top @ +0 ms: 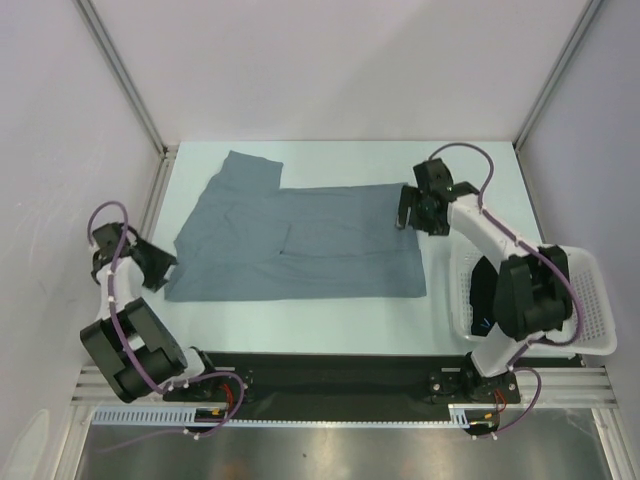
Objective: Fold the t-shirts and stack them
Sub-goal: Fold the tshirt
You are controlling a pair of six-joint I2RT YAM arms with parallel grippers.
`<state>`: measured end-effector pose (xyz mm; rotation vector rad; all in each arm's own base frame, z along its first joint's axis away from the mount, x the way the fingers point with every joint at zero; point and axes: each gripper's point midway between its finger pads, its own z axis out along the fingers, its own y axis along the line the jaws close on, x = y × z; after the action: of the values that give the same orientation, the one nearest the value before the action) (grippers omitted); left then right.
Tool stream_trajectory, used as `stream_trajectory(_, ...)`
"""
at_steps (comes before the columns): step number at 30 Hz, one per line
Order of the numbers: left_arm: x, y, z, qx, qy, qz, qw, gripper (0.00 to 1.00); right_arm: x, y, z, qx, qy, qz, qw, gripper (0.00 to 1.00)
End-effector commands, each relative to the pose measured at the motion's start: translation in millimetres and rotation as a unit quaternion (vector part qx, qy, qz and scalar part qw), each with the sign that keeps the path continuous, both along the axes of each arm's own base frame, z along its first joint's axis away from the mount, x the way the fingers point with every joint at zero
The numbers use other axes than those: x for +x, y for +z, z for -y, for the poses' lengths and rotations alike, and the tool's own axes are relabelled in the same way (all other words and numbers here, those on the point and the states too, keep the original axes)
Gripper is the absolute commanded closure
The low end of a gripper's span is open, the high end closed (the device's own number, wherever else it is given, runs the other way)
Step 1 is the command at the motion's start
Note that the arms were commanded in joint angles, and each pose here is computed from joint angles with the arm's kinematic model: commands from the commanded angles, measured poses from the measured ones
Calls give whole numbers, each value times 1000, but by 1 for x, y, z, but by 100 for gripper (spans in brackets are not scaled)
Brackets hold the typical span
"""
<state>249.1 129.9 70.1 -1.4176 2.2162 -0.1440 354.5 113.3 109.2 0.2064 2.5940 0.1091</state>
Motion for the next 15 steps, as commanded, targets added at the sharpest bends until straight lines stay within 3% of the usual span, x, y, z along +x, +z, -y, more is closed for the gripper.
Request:
stream_trajectory(1, 77, 49, 37, -4, -119, 138, 983, 45, 57, 14, -2, 12, 1, 34, 999, 18)
stream_trajectory(3, 114, 71, 60, 16, -173, 203, 963, 51, 91, 34, -7, 29, 2, 67, 997, 23)
stream_trajectory(4, 126, 75, 69, 14, -192, 222, 956, 52, 103, 18, -8, 28, 3, 54, 998, 24)
stream_trajectory(6, 155, 92, 85, 27, -232, 278, 932, 52, 133, 37, -13, 44, 11, 76, 996, 31)
stream_trajectory(9, 195, 88, 87, 27, -269, 294, 917, 52, 163, 25, -19, 63, 32, 72, 995, 38)
stream_trajectory(10, 216, 106, 83, 49, -279, 318, 905, 52, 179, 36, -19, 66, 41, 96, 992, 38)
stream_trajectory(11, 230, 82, 77, 44, -281, 298, 911, 52, 187, 20, -22, 77, 50, 86, 992, 38)
stream_trajectory(13, 259, 92, 66, 68, -294, 308, 902, 51, 209, 27, -20, 92, 51, 105, 989, 38)
stream_trajectory(15, 279, 60, 54, 75, -309, 271, 909, 52, 220, 9, -25, 111, 62, 92, 988, 38)
